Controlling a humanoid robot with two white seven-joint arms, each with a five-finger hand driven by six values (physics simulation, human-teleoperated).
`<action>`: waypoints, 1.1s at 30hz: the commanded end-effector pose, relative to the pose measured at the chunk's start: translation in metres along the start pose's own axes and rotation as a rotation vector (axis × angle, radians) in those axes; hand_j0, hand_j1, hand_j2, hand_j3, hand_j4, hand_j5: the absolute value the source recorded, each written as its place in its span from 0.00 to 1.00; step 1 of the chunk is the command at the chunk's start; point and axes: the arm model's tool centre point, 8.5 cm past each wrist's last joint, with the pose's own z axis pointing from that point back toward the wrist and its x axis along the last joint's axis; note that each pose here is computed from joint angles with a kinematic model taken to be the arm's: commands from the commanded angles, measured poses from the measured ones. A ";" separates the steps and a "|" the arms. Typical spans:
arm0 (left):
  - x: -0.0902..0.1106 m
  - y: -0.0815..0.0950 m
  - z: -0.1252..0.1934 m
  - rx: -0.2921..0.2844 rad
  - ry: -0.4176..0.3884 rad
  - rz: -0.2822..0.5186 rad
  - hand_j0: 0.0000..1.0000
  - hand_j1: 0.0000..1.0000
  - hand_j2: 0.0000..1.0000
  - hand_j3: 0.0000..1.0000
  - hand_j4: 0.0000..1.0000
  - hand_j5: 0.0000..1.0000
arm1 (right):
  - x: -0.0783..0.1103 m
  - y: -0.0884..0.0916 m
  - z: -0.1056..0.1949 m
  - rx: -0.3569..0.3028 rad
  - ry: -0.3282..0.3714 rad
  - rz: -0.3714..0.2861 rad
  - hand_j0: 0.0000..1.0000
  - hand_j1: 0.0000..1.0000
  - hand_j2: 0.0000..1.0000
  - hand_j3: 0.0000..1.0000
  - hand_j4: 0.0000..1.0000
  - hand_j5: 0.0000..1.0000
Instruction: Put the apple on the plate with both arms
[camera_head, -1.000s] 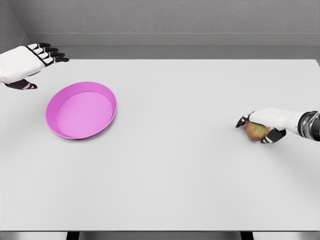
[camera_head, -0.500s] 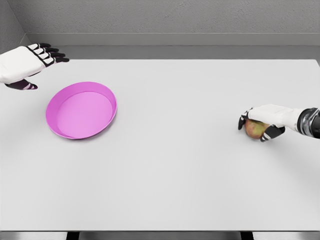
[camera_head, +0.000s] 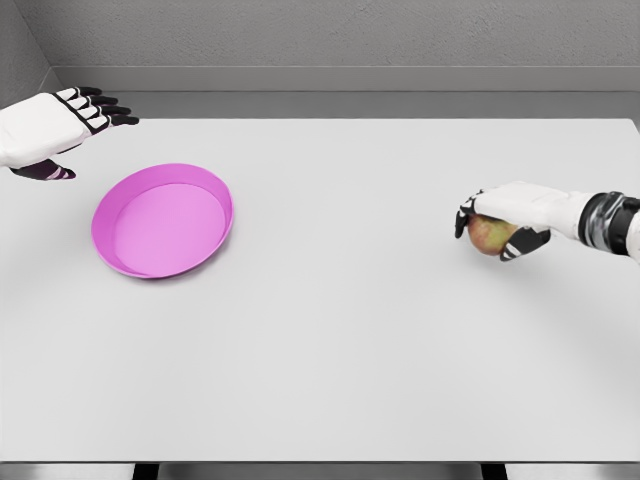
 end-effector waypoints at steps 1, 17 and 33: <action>-0.001 0.001 0.001 0.006 0.002 0.004 1.00 1.00 1.00 1.00 1.00 1.00 | 0.011 0.000 -0.009 -0.007 -0.037 -0.008 0.55 0.55 0.55 0.55 0.55 0.55; -0.001 0.002 0.001 0.006 0.004 0.002 1.00 1.00 1.00 1.00 1.00 1.00 | 0.077 -0.019 -0.046 -0.082 -0.278 0.025 0.55 0.55 0.55 0.55 0.55 0.55; -0.002 0.001 0.001 0.005 0.005 0.002 1.00 1.00 1.00 1.00 1.00 1.00 | 0.148 -0.031 -0.075 -0.113 -0.463 0.037 0.55 0.55 0.55 0.55 0.55 0.55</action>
